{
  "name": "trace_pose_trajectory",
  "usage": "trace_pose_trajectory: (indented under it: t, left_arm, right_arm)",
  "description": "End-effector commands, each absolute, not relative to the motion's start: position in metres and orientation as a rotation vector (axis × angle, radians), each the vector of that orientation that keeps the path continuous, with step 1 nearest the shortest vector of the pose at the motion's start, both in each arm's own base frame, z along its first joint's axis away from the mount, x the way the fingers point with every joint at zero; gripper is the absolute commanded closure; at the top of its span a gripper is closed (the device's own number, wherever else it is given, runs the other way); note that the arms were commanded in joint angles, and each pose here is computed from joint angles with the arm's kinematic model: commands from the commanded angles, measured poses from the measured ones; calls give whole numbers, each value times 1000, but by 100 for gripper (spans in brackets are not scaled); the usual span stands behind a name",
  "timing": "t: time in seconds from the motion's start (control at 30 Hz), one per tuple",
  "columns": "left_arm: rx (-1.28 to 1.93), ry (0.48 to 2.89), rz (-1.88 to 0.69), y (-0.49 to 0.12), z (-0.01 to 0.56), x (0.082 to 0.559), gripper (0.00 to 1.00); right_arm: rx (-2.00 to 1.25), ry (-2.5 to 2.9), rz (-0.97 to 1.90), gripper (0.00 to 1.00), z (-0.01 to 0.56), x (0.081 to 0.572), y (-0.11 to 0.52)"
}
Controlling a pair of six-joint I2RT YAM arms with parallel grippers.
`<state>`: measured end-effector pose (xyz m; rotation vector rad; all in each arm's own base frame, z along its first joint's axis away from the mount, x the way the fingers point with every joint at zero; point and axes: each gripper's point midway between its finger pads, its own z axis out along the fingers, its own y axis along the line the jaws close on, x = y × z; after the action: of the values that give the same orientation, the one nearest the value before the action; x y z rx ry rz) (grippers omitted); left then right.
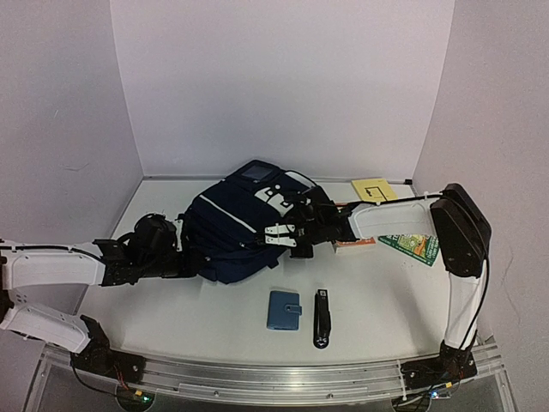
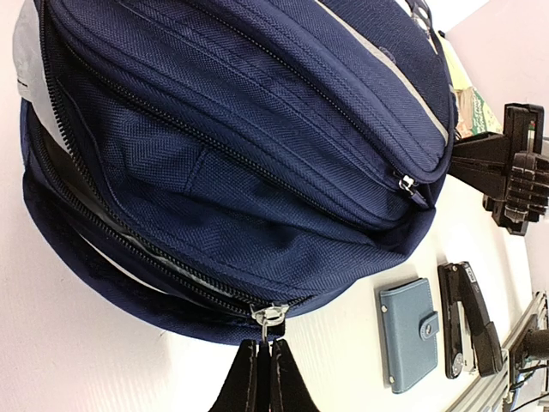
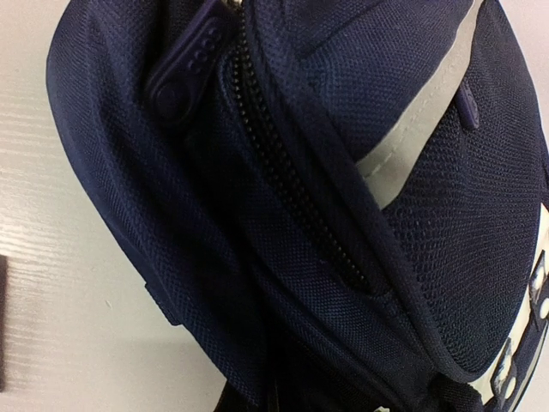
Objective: Pack the student bag
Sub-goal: Zip the student bag at the center of the board.
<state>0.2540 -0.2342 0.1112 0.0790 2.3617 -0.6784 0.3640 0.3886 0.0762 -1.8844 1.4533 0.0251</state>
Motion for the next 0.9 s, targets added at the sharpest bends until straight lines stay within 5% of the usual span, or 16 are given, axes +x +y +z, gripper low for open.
trace_pose_trajectory:
  t: [0.0, 0.13, 0.27, 0.5, 0.87]
  left_arm:
    - [106, 2295, -786, -245, 122, 257, 100]
    - [204, 2266, -972, -280, 133, 255, 100]
    - [230, 2238, -1057, -296, 140, 257, 100]
    - [245, 2177, -1149, -305, 154, 252, 100]
    - [244, 2199, -1165, -308, 144, 238, 100]
  right_arm:
    - [-1817, 1501, -153, 90, 92, 399, 363]
    - [-1824, 1446, -97, 57, 114, 382, 384]
    - [-1870, 1477, -5, 41, 125, 346, 400]
    - [-1962, 1514, 49, 37, 118, 313, 417]
    - [-1933, 1388, -114, 39, 114, 405, 420]
